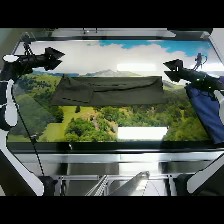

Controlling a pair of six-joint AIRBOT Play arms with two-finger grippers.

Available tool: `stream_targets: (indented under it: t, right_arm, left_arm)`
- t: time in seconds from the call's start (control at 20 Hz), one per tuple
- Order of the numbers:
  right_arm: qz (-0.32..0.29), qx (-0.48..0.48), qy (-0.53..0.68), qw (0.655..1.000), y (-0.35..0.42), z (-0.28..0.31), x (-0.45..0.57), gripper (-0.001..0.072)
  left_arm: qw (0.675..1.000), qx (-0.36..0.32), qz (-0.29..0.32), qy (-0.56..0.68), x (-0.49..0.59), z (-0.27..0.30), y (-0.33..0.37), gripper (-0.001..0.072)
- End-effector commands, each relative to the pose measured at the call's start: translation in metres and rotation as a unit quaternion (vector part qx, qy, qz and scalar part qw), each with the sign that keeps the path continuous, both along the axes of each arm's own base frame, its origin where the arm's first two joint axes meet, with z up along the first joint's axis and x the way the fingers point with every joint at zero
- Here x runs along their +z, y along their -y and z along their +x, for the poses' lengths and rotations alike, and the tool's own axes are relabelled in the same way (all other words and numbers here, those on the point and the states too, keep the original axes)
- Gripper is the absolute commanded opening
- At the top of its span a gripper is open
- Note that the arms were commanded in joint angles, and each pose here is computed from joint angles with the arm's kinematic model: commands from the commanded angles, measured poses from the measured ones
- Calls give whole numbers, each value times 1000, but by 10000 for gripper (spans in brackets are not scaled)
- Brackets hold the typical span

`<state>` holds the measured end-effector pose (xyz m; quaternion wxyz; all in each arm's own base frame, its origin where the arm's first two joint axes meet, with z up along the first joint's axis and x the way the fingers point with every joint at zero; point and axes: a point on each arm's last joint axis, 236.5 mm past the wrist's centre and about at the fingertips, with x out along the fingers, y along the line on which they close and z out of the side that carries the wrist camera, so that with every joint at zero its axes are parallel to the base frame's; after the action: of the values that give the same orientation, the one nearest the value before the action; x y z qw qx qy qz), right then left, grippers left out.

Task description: Fold the shirts.

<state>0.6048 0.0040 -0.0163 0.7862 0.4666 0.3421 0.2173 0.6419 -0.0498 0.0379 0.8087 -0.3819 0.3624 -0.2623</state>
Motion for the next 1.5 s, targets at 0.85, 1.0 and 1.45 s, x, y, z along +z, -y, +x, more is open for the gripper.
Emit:
stream_targets:
  t: [0.85,1.0,1.45]
  right_arm:
    - [-30,88,-143,985,-54,-34,-68,125]
    - [-18,111,-135,984,-63,-37,-53,10]
    - [62,183,-50,980,-97,-54,72,9]
  left_arm:
    - [968,-213,133,3,2,-91,97,-2]
    - [962,-237,132,-22,-10,-102,141,-2]
    - [943,-244,219,-63,-123,-120,272,-3]
